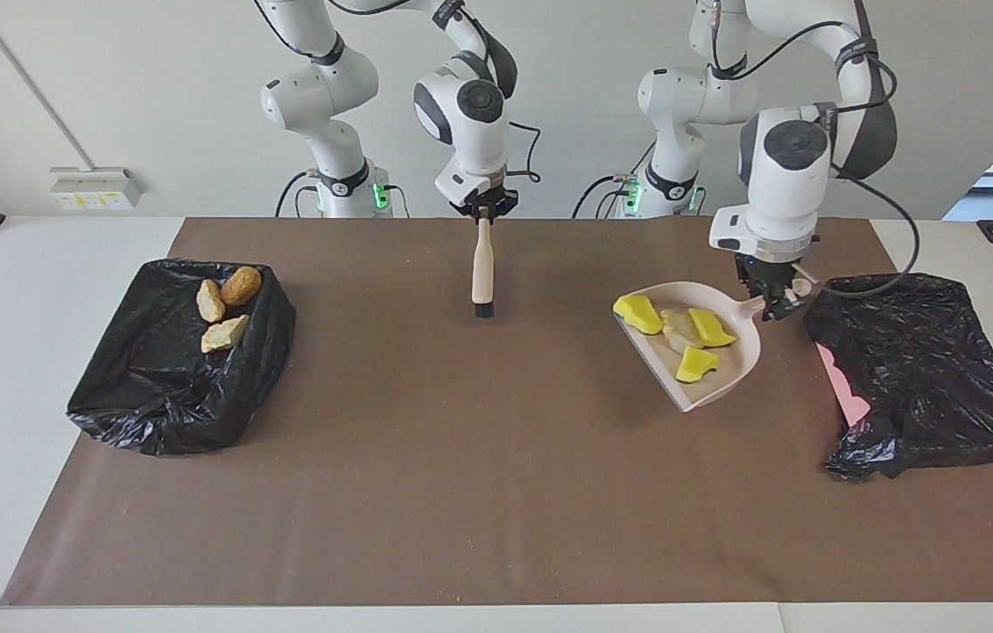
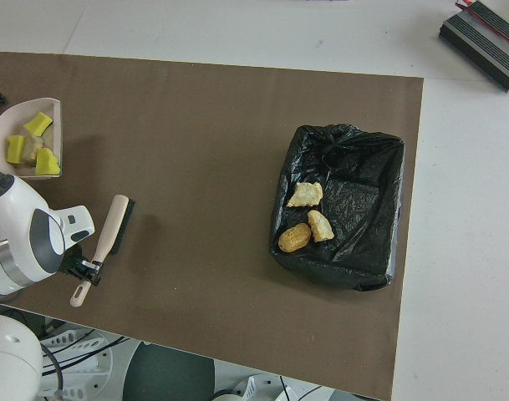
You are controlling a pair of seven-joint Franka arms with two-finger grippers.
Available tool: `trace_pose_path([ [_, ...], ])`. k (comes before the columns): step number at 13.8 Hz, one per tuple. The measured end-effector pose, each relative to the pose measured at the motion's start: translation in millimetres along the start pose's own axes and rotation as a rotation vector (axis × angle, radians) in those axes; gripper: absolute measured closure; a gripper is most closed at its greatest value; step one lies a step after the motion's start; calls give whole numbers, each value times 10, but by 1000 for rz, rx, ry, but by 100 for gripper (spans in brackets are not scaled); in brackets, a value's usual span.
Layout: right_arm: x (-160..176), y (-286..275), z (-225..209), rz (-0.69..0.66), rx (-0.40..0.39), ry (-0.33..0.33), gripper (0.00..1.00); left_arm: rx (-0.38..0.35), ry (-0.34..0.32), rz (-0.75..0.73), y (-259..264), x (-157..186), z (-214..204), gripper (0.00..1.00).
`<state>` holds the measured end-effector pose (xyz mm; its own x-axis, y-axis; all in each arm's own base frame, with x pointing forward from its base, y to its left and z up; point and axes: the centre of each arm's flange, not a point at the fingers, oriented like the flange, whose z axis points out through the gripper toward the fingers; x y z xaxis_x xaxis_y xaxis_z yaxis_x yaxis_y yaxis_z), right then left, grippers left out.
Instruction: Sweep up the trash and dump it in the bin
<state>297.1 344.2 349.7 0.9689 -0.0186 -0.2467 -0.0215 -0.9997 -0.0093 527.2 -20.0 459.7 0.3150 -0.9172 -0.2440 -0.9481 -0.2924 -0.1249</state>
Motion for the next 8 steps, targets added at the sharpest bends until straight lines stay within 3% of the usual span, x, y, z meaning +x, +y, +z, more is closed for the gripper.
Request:
trace_pose_path([
  [5,-15,-74,258,-5,-20,-18,74,-19,46,-19,-705,-1949,-57,68],
  [6,-15,-76,258,-6,-20,-17,70,-9,41,-10,-811,-2301,-46,68],
  [8,10,-118,199,-9,-1,4,49,9,21,12,-995,-2890,-19,68],
])
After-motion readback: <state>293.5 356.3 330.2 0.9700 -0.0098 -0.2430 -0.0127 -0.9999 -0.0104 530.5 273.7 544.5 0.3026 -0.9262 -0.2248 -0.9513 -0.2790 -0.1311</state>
